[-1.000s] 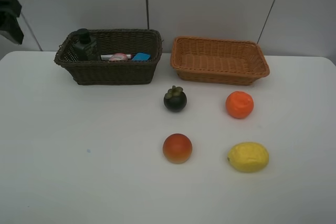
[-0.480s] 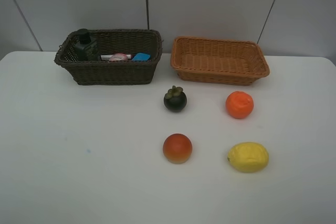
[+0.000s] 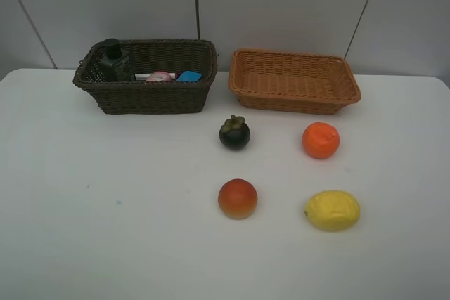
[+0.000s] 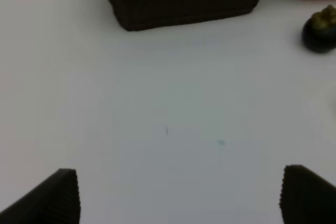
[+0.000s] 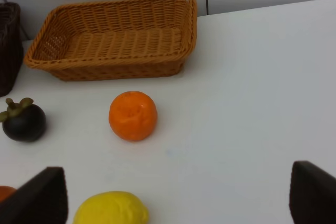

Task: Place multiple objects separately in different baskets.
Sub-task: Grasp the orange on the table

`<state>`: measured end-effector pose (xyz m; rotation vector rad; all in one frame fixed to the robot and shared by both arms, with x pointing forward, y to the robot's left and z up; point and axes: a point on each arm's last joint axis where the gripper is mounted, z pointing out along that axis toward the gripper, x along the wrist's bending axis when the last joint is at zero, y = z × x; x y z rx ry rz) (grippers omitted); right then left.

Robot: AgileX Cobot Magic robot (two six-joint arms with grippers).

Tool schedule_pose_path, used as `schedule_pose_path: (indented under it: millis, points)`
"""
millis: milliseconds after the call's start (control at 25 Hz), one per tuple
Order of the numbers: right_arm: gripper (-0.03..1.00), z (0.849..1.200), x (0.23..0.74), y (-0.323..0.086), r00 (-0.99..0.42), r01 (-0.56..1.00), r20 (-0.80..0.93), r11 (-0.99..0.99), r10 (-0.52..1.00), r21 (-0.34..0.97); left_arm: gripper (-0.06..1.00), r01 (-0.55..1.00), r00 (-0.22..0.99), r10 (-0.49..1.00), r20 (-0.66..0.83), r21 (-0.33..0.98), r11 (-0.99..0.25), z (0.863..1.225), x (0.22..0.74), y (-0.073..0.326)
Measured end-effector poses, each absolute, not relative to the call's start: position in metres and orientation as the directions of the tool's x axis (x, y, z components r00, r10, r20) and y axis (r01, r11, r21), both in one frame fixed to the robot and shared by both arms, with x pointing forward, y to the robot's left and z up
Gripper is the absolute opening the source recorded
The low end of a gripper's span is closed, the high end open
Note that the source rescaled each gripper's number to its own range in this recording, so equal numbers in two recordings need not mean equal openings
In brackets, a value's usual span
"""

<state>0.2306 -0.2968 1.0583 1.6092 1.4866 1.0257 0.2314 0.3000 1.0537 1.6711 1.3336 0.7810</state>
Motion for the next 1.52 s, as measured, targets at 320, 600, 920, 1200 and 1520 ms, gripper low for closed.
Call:
schedule_pose_path:
  millis: [320, 600, 920, 1200, 1520]
  points:
    - [0.99, 1.058, 0.231, -0.297, 0.024, 0.435, 0.087, -0.089, 0.996, 0.896, 1.00, 0.443, 0.252, 0.967, -0.024, 0.891, -0.094, 1.053, 0.231, 0.299]
    - [0.99, 1.058, 0.231, -0.297, 0.024, 0.435, 0.087, -0.089, 0.996, 0.896, 1.00, 0.443, 0.253, 0.967, -0.023, 0.891, -0.095, 1.053, 0.231, 0.299]
    - [0.99, 1.058, 0.231, -0.297, 0.024, 0.435, 0.087, -0.089, 0.996, 0.896, 1.00, 0.450, 0.169, 0.985, -0.023, 0.891, -0.057, 1.053, 0.231, 0.299]
    - [0.99, 1.058, 0.231, -0.297, 0.024, 0.435, 0.087, -0.089, 0.996, 0.896, 1.00, 0.450, 0.162, 0.987, -0.023, 0.891, -0.053, 1.053, 0.231, 0.299]
    - [0.99, 1.054, 0.278, -0.298, 0.070, 0.677, 0.082, -0.108, 0.994, 0.728, 1.00, 0.450, 0.162, 0.987, -0.023, 0.891, -0.053, 1.053, 0.231, 0.299]
